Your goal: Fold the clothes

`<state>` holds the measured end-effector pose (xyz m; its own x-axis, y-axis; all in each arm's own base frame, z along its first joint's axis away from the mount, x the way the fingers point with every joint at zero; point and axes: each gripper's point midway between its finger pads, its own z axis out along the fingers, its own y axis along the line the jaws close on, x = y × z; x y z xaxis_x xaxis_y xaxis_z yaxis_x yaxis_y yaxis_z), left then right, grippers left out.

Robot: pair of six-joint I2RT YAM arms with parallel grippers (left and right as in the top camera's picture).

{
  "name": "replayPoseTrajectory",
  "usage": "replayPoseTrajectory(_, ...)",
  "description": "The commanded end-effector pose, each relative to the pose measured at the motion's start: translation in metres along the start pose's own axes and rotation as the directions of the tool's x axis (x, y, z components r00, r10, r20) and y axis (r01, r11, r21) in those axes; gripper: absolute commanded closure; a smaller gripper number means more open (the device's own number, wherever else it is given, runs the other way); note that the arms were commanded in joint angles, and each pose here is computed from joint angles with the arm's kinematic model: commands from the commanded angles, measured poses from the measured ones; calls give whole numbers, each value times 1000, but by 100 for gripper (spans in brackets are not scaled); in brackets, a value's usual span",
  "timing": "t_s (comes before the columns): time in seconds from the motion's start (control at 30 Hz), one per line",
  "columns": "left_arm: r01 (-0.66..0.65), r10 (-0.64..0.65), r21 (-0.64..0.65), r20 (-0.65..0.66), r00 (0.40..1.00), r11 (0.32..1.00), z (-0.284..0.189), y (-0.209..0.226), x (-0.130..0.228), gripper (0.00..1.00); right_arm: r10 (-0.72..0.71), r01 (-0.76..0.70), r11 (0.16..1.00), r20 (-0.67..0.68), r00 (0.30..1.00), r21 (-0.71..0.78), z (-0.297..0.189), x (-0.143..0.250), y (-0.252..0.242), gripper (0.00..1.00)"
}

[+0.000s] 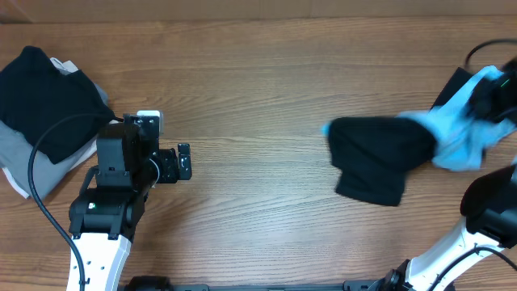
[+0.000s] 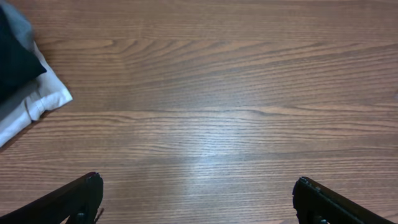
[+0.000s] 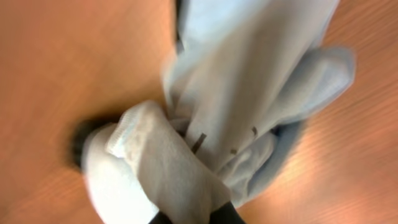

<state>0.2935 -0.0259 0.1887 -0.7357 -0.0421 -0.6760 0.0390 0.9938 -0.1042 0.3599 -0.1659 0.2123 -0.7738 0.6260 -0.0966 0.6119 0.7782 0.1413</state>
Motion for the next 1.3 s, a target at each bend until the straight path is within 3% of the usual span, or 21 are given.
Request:
replayPoseTrajectory(0.0, 3, -4, 39, 22, 1000, 999, -5, -9, -9, 0, 115, -66, 990, 435, 893, -127, -140, -28, 7, 96)
replayPoseTrajectory(0.1, 3, -4, 44, 23, 1000, 999, -5, -10, -10, 0, 140, -42, 985, 628, 766, -167, -208, -32, 7, 96)
replayPoseTrajectory(0.17, 2, -3, 44, 25, 1000, 999, -5, -10, -10, 0, 146, -51, 985, 656, 741, -162, -219, -31, 4, 96)
replayPoseTrajectory(0.37, 3, -4, 44, 20, 1000, 999, -5, -10, -9, 0, 154, -43, 982, 654, 740, -183, -220, -31, 8, 91)
replayPoseTrajectory(0.6, 3, -4, 45, 20, 1000, 999, -5, -10, -9, 0, 135, -53, 987, 608, 783, -152, -201, -31, 4, 91)
replayPoseTrajectory(0.73, 3, -4, 59, 19, 1000, 998, -5, -12, -9, 0, 229, -245, 968, 592, 773, -55, -179, -42, -28, 87)
replayPoseTrajectory(0.8, 2, -3, 59, 20, 1000, 998, -5, -12, -9, 0, 235, -253, 967, 535, 811, -41, -158, -43, -28, 88)
replayPoseTrajectory(0.83, 2, -3, 59, 20, 1000, 998, -5, -12, -9, 0, 145, -121, 989, 483, 863, -80, -147, -41, -9, 93)
replayPoseTrajectory(0.87, 2, -3, 59, 20, 1000, 998, -5, -12, -9, 0, -71, 186, 958, 444, 893, -220, -141, -32, 37, 95)
replayPoseTrajectory(0.9, 2, -3, 59, 21, 1000, 998, -5, -12, -9, 0, -284, 506, 758, 490, 824, -413, -153, -7, 90, 94)
replayPoseTrajectory(0.93, 2, -3, 59, 21, 1000, 998, -5, -12, -9, 0, -321, 581, 666, 524, 789, -468, -160, 1, 104, 93)
replayPoseTrajectory(0.97, 2, -3, 59, 23, 1000, 998, -5, -12, -10, 0, -331, 603, 629, 533, 779, -491, -162, 5, 110, 92)
replayPoseTrajectory(1.0, 2, -3, 59, 23, 1000, 998, -5, -12, -10, 0, -321, 559, 700, 503, 803, -445, -153, -1, 101, 88)
replayPoseTrajectory(1.03, 2, -3, 59, 23, 1000, 998, -5, -12, -10, 0, -231, 400, 851, 441, 867, -341, -138, -17, 73, 85)
replayPoseTrajectory(1.07, 2, -3, 59, 22, 1000, 998, -5, -12, -10, 0, -15, 81, 985, 398, 917, -150, -124, -33, 22, 85)
replayPoseTrajectory(1.1, 2, -3, 59, 22, 1000, 998, -5, -12, -10, 0, 184, -213, 977, 443, 877, 16, -124, -39, -26, 85)
replayPoseTrajectory(1.13, 2, -3, 59, 23, 1000, 998, -5, -12, -10, 0, 214, -251, 968, 457, 863, 20, -130, -36, -32, 87)
replayPoseTrajectory(1.17, 2, -3, 59, 22, 1000, 998, -5, -12, -10, 0, 172, -167, 985, 444, 879, -50, -133, -35, -16, 92)
replayPoseTrajectory(1.2, 2, -4, 59, 22, 1000, 998, -5, -12, -10, 0, -52, 160, 966, 452, 891, -205, -143, -31, 32, 93)
replayPoseTrajectory(1.27, 2, -3, 59, 23, 1000, 998, -5, -12, -10, 0, -276, 541, 725, 540, 795, -427, -169, -3, 95, 92)
